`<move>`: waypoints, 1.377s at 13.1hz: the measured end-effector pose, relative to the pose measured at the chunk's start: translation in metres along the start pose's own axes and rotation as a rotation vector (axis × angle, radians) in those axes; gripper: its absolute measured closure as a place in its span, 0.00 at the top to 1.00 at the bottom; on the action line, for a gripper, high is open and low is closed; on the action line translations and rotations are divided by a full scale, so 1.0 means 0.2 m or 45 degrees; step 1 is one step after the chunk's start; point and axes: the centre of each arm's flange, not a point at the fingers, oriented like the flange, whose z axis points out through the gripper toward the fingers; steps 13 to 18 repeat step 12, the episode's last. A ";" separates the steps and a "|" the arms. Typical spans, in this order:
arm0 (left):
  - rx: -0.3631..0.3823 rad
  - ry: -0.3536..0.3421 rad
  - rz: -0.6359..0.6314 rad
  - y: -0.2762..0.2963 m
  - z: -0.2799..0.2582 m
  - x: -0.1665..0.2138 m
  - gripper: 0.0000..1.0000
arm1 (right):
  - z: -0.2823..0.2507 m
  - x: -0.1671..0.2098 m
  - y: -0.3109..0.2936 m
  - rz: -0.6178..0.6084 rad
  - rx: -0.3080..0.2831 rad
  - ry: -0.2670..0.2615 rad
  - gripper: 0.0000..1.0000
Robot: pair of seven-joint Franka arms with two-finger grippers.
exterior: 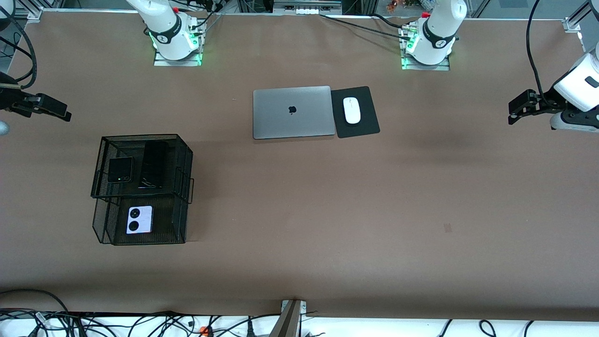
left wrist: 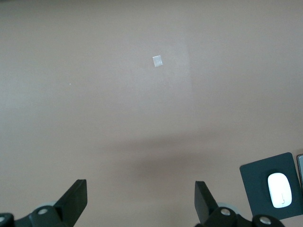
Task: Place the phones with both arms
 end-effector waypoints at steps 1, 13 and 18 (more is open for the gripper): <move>0.000 0.000 0.000 0.00 0.00 0.00 1.00 | 0.00 0.00 0.00 0.007 0.000 0.000 1.00; -0.001 0.000 -0.006 -0.02 0.01 0.03 1.00 | -0.02 -0.01 -0.02 0.008 0.000 0.007 1.00; -0.001 0.000 -0.006 -0.02 0.01 0.03 1.00 | -0.02 -0.01 -0.02 0.008 0.000 0.007 1.00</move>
